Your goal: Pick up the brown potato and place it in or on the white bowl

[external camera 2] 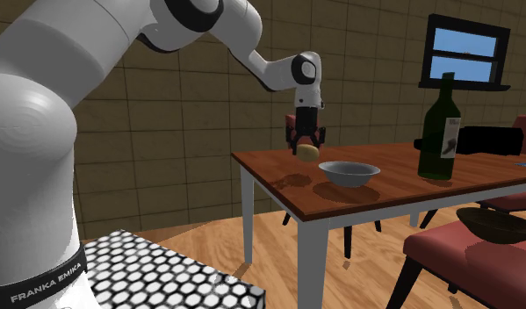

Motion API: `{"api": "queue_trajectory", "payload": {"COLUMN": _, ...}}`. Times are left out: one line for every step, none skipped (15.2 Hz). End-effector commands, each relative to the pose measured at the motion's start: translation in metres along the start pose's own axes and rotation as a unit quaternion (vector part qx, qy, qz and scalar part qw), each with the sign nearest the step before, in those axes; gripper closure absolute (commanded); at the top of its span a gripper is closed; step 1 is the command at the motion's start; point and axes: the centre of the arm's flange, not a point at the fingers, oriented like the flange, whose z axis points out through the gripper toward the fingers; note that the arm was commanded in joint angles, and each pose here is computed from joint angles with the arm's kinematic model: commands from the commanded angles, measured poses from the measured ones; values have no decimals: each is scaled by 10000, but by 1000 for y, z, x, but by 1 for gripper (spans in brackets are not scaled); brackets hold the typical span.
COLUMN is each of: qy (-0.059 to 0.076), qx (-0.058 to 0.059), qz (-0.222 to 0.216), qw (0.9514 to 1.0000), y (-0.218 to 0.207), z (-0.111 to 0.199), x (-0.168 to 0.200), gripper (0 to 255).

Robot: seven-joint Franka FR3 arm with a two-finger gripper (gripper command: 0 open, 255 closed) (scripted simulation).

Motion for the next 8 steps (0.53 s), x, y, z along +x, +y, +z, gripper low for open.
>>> {"api": "queue_trajectory", "payload": {"qy": -1, "qx": 1, "qz": 0, "qw": 10000, "y": -1, "z": -10, "x": -1, "gripper": 255}}
{"api": "queue_trajectory", "payload": {"qy": -1, "qx": 1, "qz": 0, "qw": 10000, "y": -1, "z": -16, "x": -1, "gripper": 255}}
{"api": "queue_trajectory", "payload": {"qy": -1, "qx": 1, "qz": 0, "qw": 10000, "y": -1, "z": -21, "x": -2, "gripper": 255}}
{"api": "queue_trajectory", "payload": {"qy": -1, "qx": 1, "qz": 0, "qw": 10000, "y": -1, "z": -26, "x": -2, "gripper": 255}}
{"api": "queue_trajectory", "payload": {"qy": -1, "qx": 1, "qz": 0, "qw": 10000, "y": -2, "z": -31, "x": -3, "gripper": 255}}
{"api": "queue_trajectory", "payload": {"qy": -1, "qx": 1, "qz": 0, "qw": 10000, "y": -2, "z": -37, "x": -4, "gripper": 255}}
{"api": "queue_trajectory", "payload": {"qy": -1, "qx": 1, "qz": 0, "qw": 10000, "y": -2, "z": -42, "x": -4, "gripper": 255}}
{"api": "queue_trajectory", "payload": {"qy": -1, "qx": 1, "qz": 0, "qw": 10000, "y": -3, "z": -47, "x": -5, "gripper": 255}}
